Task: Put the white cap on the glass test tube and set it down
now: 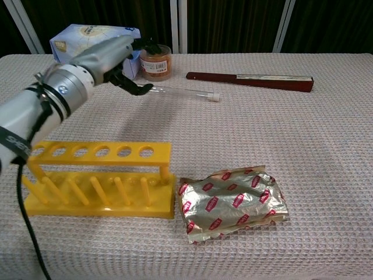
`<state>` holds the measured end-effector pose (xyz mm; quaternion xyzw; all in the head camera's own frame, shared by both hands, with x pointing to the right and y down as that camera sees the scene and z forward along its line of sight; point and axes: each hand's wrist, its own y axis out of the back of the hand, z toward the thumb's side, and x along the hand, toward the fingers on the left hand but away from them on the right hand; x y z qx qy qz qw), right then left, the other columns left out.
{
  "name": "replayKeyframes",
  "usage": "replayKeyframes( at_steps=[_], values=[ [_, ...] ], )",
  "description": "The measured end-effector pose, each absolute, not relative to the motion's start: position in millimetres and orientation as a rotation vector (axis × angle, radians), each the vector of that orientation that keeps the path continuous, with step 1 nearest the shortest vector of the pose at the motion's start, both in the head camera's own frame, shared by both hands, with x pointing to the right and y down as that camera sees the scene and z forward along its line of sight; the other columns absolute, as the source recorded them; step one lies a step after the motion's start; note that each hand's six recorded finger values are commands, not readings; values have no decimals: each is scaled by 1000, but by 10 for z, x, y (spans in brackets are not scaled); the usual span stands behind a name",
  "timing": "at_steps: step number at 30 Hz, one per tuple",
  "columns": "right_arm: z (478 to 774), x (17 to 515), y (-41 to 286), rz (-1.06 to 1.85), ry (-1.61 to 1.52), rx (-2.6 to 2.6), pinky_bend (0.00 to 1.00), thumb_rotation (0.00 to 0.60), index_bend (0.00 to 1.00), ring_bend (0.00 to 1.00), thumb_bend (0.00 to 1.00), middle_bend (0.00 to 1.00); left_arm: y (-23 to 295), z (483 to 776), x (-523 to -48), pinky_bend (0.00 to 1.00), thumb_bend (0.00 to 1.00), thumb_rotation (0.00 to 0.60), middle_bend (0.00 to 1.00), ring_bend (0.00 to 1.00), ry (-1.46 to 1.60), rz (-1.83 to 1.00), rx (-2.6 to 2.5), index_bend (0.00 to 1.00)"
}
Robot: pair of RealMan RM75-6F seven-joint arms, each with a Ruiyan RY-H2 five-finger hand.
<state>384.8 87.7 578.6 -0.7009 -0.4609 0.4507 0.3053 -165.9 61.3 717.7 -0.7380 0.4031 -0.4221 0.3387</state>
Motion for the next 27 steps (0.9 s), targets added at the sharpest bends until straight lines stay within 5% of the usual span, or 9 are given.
replayKeyframes(
  at_steps=[9, 16, 27],
  values=[
    [5626, 4413, 1157, 1298, -1220, -1671, 195, 600, 156, 104, 248, 158, 495, 6121, -3326, 166, 287, 600, 153, 82, 1055, -1208, -1491, 226],
    [5562, 4734, 1482, 1343, -1228, -1603, 132, 600, 14, 31, 240, 74, 1165, 5487, -4308, 163, 267, 600, 154, 82, 1063, -1358, -1383, 235],
    [5524, 4771, 1910, 1288, -1246, -1621, 122, 600, 6, 31, 240, 72, 2253, 5278, -4676, 163, 265, 600, 154, 82, 1194, -1458, -1490, 235]
  ],
)
